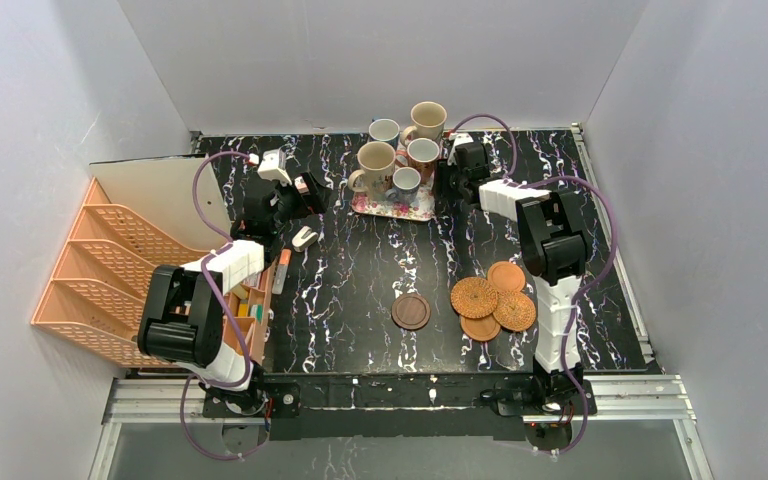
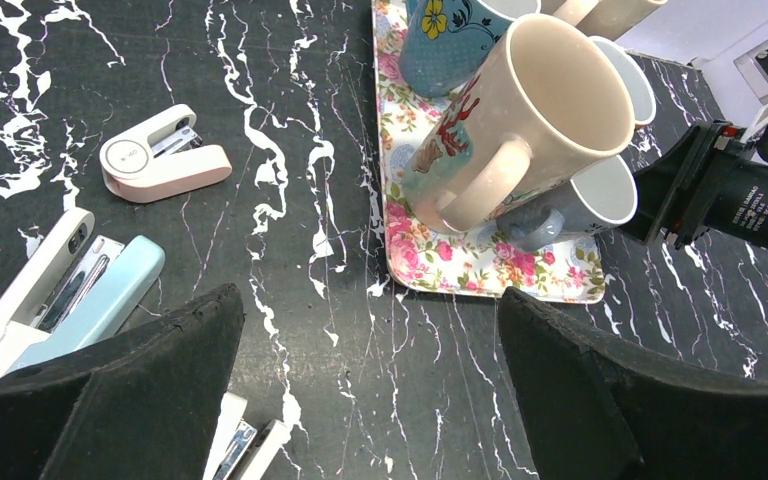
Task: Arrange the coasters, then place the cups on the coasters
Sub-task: Move the tray to the corner of the board.
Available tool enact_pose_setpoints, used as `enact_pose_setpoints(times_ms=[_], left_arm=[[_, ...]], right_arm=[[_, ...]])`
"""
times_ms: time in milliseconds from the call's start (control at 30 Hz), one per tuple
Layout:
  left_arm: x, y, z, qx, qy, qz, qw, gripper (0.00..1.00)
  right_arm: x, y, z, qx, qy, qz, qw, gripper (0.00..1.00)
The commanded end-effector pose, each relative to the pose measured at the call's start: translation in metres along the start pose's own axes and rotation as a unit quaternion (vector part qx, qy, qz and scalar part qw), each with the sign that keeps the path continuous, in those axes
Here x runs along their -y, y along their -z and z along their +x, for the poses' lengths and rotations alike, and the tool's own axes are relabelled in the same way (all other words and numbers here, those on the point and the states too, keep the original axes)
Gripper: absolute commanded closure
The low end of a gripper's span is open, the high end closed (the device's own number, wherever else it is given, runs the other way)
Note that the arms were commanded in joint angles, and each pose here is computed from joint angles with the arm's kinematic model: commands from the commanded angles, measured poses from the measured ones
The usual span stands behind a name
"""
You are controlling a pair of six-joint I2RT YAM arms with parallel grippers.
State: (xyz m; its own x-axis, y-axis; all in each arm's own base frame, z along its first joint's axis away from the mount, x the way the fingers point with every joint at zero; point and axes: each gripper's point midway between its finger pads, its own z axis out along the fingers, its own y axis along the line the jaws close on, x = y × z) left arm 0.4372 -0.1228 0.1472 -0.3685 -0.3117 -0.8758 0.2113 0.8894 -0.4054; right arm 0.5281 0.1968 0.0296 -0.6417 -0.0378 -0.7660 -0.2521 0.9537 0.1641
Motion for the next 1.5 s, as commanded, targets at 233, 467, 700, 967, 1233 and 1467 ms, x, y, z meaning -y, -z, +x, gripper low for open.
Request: enact_pose_setpoints(times_ms=[233,467,700,967,1233,1467], left_arm=[[-0.007,0.003,-0.004,0.013,-0.001,-0.015,1.000,0.04],[-0.009,0.000,-0.001,0.010,0.002,-0.019,1.000,0.05],[-0.006,0.003,-0.005,0.013,0.000,-0.014,1.000,0.05],[-0.004,0.004,-0.008,0.017,-0.003,-0.013,1.000,0.05],[-0.003,0.006,-0.012,0.023,-0.002,-0.013,1.000,0.04],[-0.006,0.003,-0.007,0.018,0.001,-0.013,1.000,0.04]], right_arm=[[0.047,-0.007,0.046,-0.078,-0.060,0.012,0.995,0.58],[0.052,-0.004,0.046,-0.086,-0.069,0.012,0.994,0.58],[0.055,-0.008,0.047,-0.092,-0.074,0.017,0.993,0.59],[0.044,-0.009,0.041,-0.096,-0.076,0.001,0.993,0.59],[0.036,-0.015,0.045,-0.105,-0.072,0.000,0.992,0.57],[0.030,-0.018,0.060,-0.121,-0.072,-0.004,0.990,0.59]])
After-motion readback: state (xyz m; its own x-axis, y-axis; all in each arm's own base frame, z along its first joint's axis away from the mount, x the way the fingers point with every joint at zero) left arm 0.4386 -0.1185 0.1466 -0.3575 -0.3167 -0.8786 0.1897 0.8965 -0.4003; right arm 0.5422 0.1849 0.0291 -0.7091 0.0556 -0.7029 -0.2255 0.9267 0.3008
